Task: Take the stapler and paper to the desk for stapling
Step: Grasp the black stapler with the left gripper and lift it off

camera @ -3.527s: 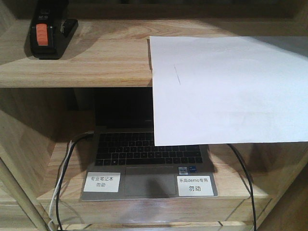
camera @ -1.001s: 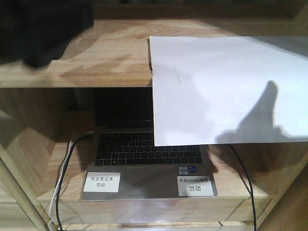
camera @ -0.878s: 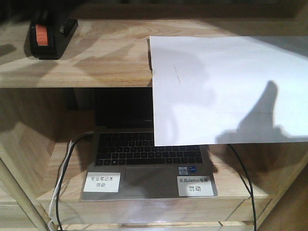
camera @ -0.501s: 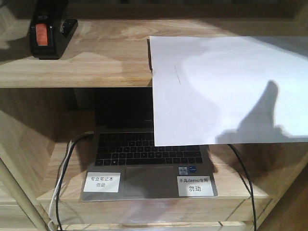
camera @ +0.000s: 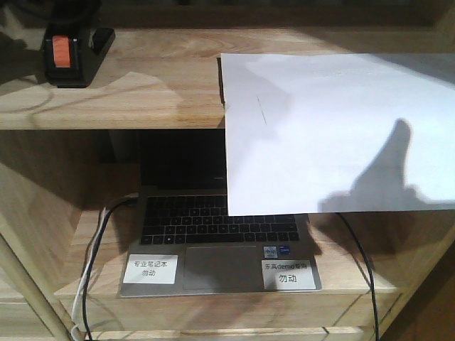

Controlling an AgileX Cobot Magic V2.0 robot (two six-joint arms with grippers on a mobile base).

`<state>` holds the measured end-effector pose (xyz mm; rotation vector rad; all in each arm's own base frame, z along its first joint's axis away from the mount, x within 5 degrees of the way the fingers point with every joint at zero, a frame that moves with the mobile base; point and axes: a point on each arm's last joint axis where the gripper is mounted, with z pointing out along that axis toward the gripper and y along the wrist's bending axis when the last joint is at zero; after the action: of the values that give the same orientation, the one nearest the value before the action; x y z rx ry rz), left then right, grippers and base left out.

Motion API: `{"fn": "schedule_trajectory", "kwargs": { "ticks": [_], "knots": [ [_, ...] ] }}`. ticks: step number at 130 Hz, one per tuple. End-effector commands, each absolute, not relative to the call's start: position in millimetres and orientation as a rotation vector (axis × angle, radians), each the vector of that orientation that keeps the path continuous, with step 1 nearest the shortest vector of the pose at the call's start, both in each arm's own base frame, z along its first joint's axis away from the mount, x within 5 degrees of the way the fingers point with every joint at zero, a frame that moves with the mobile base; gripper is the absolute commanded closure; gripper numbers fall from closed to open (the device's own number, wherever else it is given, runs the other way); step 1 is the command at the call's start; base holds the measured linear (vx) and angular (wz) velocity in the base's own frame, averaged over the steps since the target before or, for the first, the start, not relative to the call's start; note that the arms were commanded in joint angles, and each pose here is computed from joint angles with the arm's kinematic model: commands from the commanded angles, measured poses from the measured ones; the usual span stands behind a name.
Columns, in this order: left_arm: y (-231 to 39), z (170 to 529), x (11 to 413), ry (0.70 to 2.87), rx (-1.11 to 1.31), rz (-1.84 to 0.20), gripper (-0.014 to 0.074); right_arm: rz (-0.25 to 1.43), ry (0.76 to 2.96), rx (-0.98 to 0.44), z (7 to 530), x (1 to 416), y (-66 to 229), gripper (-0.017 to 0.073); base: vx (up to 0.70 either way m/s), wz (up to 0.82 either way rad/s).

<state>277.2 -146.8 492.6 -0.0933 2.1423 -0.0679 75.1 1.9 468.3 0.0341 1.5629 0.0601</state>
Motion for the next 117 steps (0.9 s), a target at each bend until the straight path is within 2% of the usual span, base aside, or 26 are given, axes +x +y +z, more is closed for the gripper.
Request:
{"fn": "schedule_trajectory", "kwargs": {
  "ticks": [1, 38, 72, 90, 108, 109, 117],
  "knots": [
    [-139.6, 506.4, 277.7, 2.065, -0.108, -0.102, -0.0045, 0.050, 1.478, 0.036, 481.5, 74.8, 1.0, 0.0107, 0.00, 0.00],
    [-143.3, 498.5, 286.5, 2.091, -0.100, -0.098, -0.0009, 0.050, 1.478, 0.036, 481.5, 74.8, 1.0, 0.0107, 0.00, 0.00],
    [-142.6, 497.6, 286.0, 2.103, -0.100, -0.087, 0.0102, 0.050, 1.478, 0.036, 481.5, 74.8, 1.0, 0.0107, 0.00, 0.00],
    [-142.4, 497.3, 285.8, 2.106, -0.098, -0.083, 0.0228, 0.050, 1.478, 0.036, 481.5, 74.8, 1.0, 0.0107, 0.00, 0.00],
    [-142.4, 497.3, 285.8, 2.106, -0.098, -0.083, 0.0430, 0.050, 1.478, 0.036, 481.5, 74.8, 1.0, 0.0107, 0.00, 0.00],
    [-142.4, 497.3, 285.8, 2.106, -0.098, -0.083, 0.0466, 0.050, 1.478, 0.036, 481.5, 74.8, 1.0, 0.0107, 0.00, 0.00],
    [-142.4, 497.3, 285.8, 2.106, -0.098, -0.083, 0.0564, 0.050, 1.478, 0.036, 481.5, 74.8, 1.0, 0.0107, 0.00, 0.00]
  ]
}}
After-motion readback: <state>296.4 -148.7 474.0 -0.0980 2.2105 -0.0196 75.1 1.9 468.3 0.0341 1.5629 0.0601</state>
